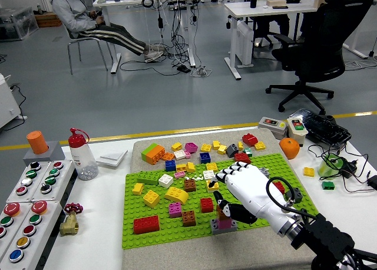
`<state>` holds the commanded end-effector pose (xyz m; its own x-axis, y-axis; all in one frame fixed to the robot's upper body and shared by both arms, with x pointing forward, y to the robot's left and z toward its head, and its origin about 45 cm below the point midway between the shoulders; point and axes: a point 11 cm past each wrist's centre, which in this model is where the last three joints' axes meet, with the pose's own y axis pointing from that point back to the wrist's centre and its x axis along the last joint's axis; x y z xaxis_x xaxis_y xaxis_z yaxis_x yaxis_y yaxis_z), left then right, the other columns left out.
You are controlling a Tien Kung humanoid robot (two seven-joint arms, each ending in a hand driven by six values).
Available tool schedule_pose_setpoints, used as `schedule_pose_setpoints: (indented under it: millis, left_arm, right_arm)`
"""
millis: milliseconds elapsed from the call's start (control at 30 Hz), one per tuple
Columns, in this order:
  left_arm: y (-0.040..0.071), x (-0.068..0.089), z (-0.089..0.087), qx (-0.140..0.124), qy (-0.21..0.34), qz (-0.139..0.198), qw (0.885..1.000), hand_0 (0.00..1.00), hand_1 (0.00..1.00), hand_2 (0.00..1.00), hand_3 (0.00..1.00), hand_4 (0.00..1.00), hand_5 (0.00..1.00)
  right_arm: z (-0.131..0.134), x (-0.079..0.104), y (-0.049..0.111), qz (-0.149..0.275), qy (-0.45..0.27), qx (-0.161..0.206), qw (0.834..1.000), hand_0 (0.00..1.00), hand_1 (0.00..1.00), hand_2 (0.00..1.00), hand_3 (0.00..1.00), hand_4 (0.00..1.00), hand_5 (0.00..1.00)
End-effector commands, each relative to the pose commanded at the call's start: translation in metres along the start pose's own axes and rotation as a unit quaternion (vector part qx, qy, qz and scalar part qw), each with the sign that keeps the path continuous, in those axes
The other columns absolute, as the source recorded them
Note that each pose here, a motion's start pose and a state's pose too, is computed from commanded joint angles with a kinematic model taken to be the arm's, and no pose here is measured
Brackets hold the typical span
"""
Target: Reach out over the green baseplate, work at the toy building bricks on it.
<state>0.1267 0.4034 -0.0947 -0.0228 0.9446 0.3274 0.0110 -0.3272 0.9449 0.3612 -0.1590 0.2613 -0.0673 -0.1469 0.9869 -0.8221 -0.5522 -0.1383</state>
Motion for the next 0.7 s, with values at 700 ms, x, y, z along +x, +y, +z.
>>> schedule_pose_setpoints:
  millis: [700]
  left_arm:
    - [-0.0021, -0.0009, -0.0085, 0.009, -0.006, -0.001, 1.000, 0.660, 0.628, 0.636, 0.436, 0.358, 0.998]
  right_arm:
    - [0.0065, 0.0024, 0.0022, 0.012, -0.007, -0.012, 1.000, 0.725, 0.657, 0.670, 0.630, 0.344, 0.252]
